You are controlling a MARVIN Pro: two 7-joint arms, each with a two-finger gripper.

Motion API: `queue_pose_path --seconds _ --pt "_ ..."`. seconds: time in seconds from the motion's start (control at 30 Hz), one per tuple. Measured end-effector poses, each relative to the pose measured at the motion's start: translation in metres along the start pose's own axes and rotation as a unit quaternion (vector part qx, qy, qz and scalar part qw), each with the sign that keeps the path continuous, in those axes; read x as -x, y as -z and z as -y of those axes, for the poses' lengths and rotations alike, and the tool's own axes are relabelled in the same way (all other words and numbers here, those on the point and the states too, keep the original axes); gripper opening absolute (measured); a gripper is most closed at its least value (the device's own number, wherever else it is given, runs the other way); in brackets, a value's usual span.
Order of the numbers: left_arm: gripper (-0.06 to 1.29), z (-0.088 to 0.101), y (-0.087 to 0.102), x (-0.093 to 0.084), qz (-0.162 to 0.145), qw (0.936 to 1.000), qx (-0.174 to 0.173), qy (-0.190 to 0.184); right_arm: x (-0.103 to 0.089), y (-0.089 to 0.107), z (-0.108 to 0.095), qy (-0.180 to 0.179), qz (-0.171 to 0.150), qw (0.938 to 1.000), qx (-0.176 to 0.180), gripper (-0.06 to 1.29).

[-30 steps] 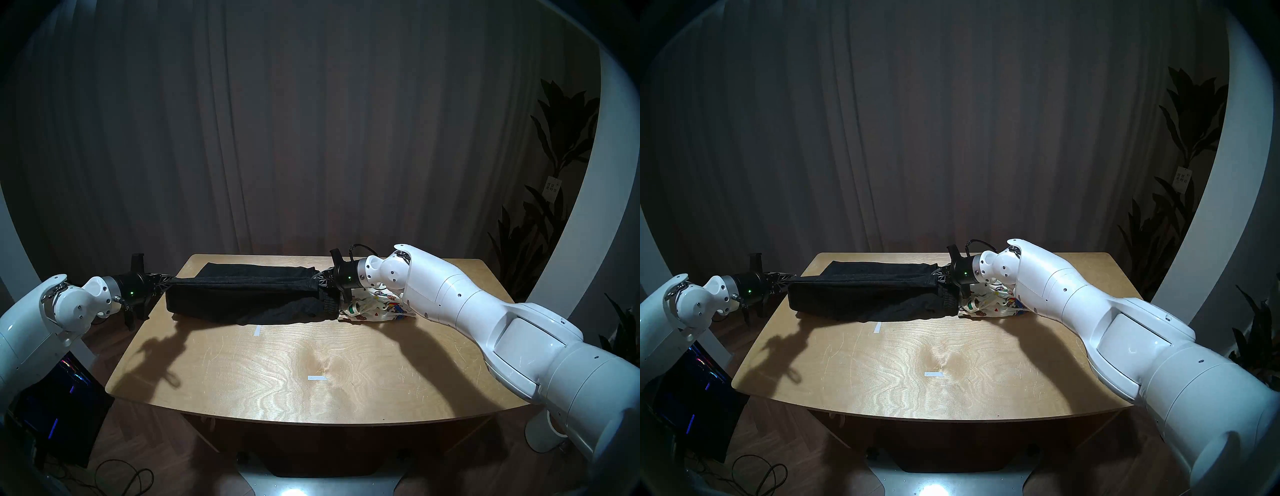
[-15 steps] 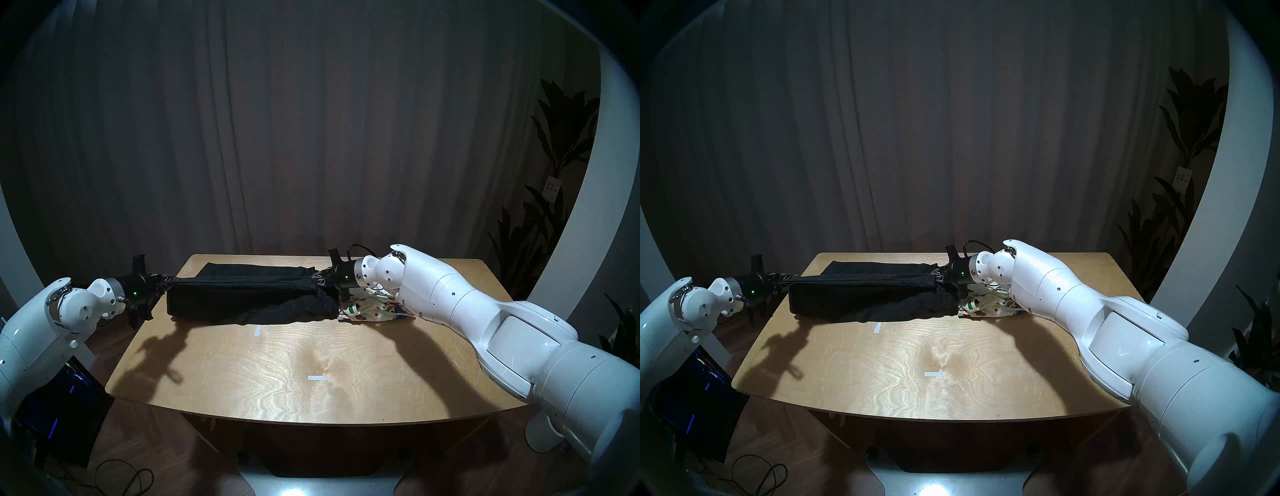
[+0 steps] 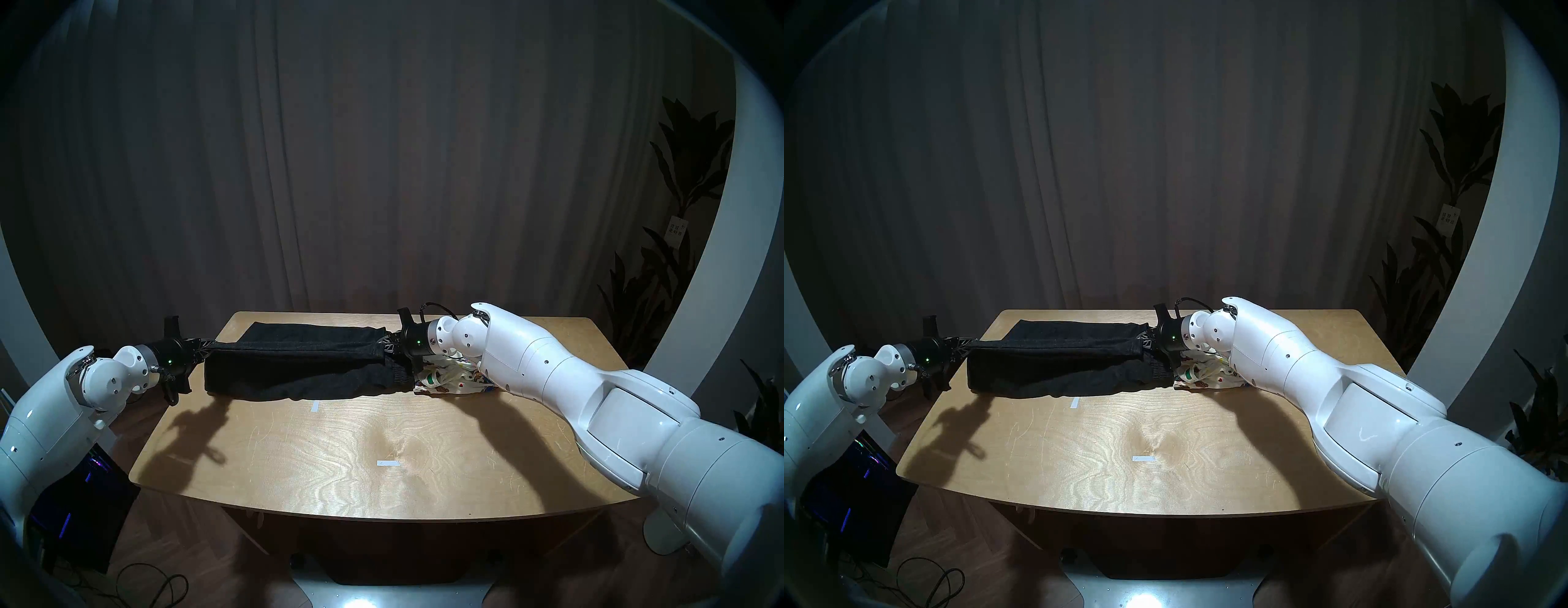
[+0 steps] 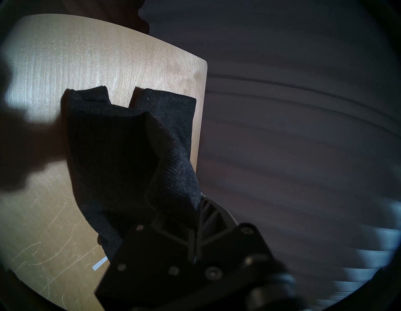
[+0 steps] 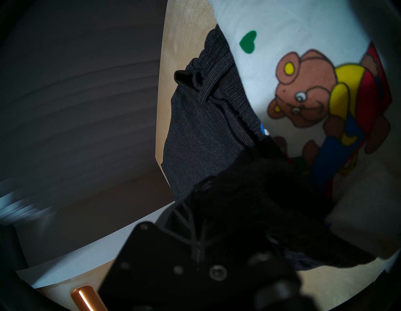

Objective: Fold pants twice and stack them

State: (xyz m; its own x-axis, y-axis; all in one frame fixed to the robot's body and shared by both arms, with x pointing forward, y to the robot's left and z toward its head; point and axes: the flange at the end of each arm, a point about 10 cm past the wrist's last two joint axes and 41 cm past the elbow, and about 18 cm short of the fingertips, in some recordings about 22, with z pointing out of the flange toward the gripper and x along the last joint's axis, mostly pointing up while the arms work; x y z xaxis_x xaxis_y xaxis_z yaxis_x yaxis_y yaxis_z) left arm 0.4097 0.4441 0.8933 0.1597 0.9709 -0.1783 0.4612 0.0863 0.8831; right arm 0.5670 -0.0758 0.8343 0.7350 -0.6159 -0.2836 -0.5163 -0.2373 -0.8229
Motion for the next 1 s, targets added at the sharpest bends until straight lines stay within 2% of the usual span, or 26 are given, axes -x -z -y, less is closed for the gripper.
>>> queue_pose_path --seconds 0.43,1.0 --pt "-0.03 0.005 -0.013 0.001 -0.01 0.9998 0.01 0.014 0.004 -0.008 0.0 -0.008 -0.007 0.9999 0.001 -0.03" --pt "-0.03 0.009 -0.037 0.019 -0.007 0.9992 0.025 0.03 0.003 -0.012 0.0 -0.019 -0.022 0.9996 0.0 -0.03"
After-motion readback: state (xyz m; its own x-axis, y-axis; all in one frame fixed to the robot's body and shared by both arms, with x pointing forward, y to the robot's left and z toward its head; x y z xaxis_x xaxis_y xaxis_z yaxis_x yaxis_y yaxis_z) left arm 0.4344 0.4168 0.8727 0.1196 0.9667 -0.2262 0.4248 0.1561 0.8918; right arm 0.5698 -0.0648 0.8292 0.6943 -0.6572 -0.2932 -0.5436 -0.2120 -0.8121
